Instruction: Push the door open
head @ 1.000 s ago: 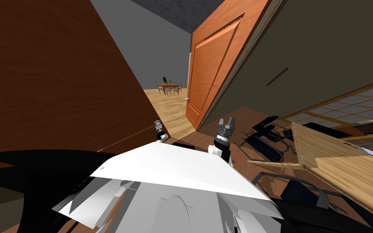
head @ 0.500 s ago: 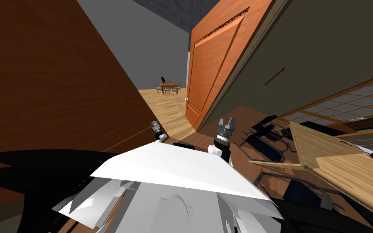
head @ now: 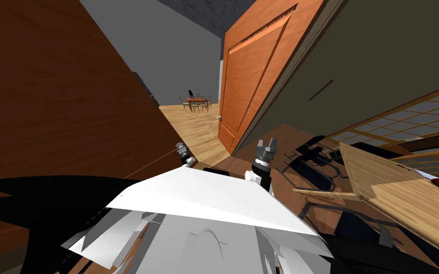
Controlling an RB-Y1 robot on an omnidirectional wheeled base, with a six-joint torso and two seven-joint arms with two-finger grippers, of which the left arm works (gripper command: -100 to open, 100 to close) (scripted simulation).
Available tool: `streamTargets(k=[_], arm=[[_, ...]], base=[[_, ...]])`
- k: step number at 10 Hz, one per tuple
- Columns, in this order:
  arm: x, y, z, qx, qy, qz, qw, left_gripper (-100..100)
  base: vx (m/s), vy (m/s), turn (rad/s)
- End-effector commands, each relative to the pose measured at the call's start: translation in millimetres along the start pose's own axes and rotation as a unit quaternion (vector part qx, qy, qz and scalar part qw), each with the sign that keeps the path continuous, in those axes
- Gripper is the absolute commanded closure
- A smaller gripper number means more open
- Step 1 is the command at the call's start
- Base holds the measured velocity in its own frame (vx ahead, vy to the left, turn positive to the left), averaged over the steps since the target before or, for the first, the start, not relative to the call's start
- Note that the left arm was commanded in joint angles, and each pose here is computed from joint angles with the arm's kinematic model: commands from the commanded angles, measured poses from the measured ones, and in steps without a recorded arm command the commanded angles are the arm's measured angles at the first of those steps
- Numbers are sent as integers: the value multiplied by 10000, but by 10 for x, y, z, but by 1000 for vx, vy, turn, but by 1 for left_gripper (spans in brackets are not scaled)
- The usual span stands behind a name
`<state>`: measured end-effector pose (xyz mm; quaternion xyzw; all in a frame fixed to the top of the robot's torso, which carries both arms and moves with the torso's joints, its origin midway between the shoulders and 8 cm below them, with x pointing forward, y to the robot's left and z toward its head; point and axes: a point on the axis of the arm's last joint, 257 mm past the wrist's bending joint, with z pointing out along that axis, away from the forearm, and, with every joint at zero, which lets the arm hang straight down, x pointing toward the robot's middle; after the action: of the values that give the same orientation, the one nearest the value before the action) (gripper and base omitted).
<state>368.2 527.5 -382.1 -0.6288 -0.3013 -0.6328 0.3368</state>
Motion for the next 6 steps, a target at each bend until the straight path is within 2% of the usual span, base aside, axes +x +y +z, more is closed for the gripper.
streamTargets(k=[1,2,3,6], arm=[[66,-243,73,274,97,3,9996,100],[59,-309,84,368,88,-5,9993,100],[59,-309,84,368,88,-5,9993,100],[34,-496,103,638,55,-33,9979,100]], base=[[82,33,-52],[103,51,-46],[78,47,-6],[71,42,-40]])
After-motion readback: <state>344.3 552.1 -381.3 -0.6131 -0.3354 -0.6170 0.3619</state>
